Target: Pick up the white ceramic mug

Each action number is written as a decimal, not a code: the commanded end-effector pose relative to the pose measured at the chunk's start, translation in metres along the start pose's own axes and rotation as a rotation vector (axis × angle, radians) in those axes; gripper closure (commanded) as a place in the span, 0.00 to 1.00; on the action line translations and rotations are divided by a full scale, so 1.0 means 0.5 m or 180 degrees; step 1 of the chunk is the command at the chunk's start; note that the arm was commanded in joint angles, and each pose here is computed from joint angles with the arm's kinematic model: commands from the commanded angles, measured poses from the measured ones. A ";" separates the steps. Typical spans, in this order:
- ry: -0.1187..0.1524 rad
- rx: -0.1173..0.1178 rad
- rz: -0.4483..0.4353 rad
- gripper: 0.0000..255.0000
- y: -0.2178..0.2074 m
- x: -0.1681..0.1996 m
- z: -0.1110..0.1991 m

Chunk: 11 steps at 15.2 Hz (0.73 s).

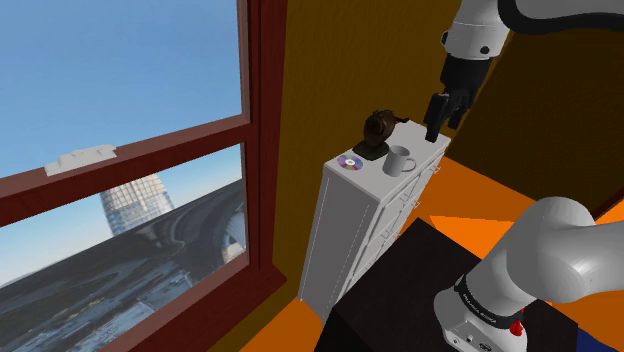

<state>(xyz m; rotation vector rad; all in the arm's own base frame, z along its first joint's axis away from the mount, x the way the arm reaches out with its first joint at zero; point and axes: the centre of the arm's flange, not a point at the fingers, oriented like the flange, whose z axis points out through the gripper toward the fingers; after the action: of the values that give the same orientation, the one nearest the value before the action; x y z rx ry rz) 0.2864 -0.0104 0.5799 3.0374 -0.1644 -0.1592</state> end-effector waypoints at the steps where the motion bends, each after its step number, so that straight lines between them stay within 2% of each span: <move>1: 0.0000 0.0000 0.0000 0.00 0.000 0.000 0.000; 11: 0.0070 0.0075 -0.0277 0.00 0.195 0.109 0.146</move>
<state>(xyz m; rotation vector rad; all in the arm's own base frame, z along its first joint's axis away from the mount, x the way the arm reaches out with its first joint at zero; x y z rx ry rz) 0.3184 -0.1111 0.5169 3.0676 -0.0487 -0.1368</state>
